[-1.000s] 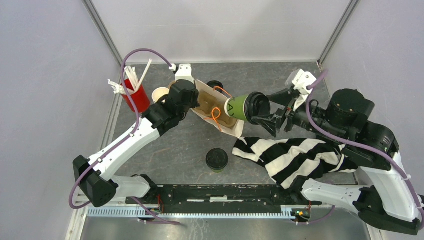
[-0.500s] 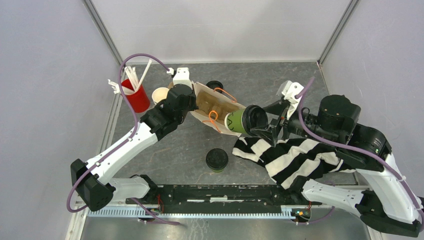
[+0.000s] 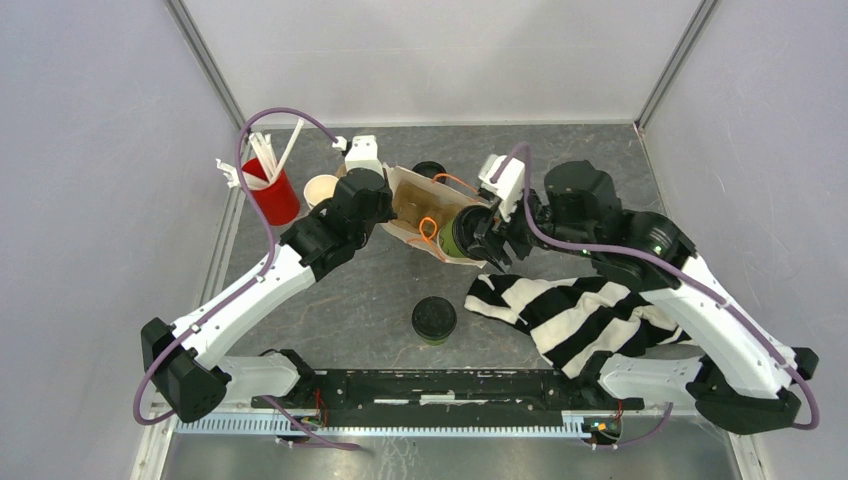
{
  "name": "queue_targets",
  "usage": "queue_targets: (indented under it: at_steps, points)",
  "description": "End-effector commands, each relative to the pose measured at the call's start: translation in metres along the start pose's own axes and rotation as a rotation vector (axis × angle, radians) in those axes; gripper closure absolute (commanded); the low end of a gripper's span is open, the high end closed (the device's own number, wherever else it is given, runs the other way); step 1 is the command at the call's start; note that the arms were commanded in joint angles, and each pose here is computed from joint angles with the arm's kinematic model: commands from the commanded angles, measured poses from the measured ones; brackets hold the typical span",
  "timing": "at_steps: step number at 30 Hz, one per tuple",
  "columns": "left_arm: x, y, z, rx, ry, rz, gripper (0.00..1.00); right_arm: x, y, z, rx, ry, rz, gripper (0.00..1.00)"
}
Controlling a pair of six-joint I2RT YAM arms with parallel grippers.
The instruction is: Pack the takeout coffee
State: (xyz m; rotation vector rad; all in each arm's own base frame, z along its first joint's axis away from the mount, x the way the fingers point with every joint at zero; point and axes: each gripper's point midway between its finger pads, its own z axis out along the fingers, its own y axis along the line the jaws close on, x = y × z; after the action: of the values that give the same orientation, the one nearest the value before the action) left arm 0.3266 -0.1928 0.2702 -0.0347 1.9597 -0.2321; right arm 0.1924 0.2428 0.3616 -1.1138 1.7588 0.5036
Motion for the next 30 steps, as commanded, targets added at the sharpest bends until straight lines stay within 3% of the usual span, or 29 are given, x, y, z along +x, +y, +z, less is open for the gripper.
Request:
queue_targets:
  at_steps: [1,9,30]
  points:
    - [-0.015,-0.001,-0.006,-0.005,-0.034,-0.062,0.98,-0.011,-0.017,0.012,0.074,-0.018,-0.07,0.4]
    - [-0.001,0.001,-0.007,0.0,-0.003,-0.073,0.98,0.003,-0.024,0.041,0.114,0.07,-0.146,0.4]
    - [0.05,0.03,-0.024,0.009,0.004,-0.163,0.98,0.005,0.011,0.105,0.062,0.201,-0.425,0.4]
